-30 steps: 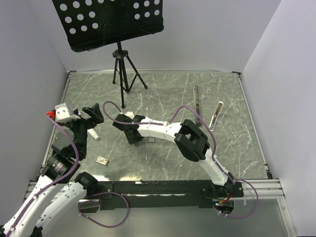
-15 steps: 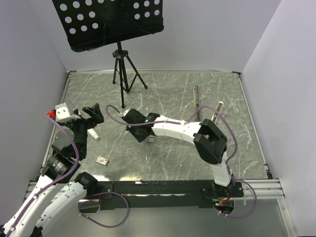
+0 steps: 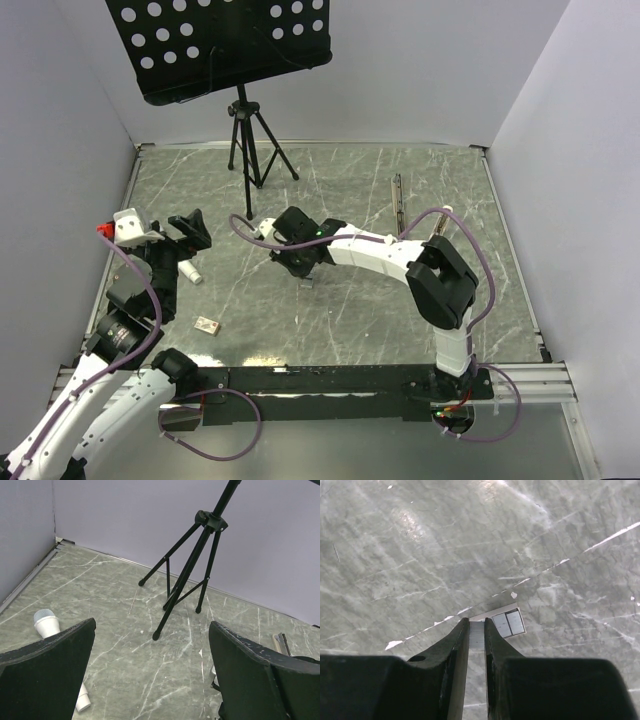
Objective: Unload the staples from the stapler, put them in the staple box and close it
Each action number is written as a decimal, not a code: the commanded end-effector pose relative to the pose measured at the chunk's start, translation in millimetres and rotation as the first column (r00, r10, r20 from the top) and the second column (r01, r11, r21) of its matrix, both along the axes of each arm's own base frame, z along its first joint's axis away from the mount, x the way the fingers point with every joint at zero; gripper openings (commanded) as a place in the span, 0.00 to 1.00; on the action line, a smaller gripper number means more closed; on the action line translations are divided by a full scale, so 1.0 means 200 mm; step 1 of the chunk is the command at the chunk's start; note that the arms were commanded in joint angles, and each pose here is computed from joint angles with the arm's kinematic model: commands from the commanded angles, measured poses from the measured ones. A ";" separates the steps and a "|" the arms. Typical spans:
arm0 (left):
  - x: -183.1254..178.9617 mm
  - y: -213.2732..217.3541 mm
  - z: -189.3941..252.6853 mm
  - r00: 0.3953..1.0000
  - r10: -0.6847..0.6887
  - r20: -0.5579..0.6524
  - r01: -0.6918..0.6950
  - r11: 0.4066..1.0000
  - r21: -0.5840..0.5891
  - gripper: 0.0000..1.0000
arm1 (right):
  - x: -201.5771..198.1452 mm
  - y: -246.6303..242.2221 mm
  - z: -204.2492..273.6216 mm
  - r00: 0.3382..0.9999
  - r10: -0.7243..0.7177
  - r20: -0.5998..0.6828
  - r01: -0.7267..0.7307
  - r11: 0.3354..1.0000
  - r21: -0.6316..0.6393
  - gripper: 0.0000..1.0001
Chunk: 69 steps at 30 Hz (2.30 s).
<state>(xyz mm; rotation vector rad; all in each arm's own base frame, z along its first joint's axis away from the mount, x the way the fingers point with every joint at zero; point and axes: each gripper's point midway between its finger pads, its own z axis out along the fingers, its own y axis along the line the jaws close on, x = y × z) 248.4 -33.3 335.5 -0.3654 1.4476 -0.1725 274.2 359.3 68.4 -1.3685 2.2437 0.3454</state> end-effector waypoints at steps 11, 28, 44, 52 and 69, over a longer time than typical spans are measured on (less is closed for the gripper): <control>0.01 0.00 0.03 1.000 0.004 0.024 -0.003 1.000 -0.016 0.99 | 0.01 -0.01 -0.04 0.990 0.133 0.048 -0.132 0.991 -0.022 0.19; 0.02 -0.01 0.02 1.000 0.005 0.017 -0.005 1.000 -0.008 0.99 | 0.01 -0.05 -0.10 0.984 0.176 0.019 -0.176 0.984 0.004 0.20; 0.01 -0.01 0.03 1.000 0.001 0.022 -0.001 1.000 -0.009 0.99 | 0.01 -0.10 -0.19 0.985 0.174 -0.006 -0.175 0.984 -0.047 0.20; 0.02 -0.01 0.02 1.000 0.000 0.019 0.001 1.000 -0.006 0.99 | 0.00 -0.11 -0.22 0.984 0.179 -0.013 -0.180 0.982 -0.057 0.20; 0.03 -0.03 0.01 1.000 -0.009 0.009 0.009 1.000 -0.004 0.99 | 0.07 -0.12 0.04 0.986 0.111 0.125 -0.111 0.994 -0.013 0.37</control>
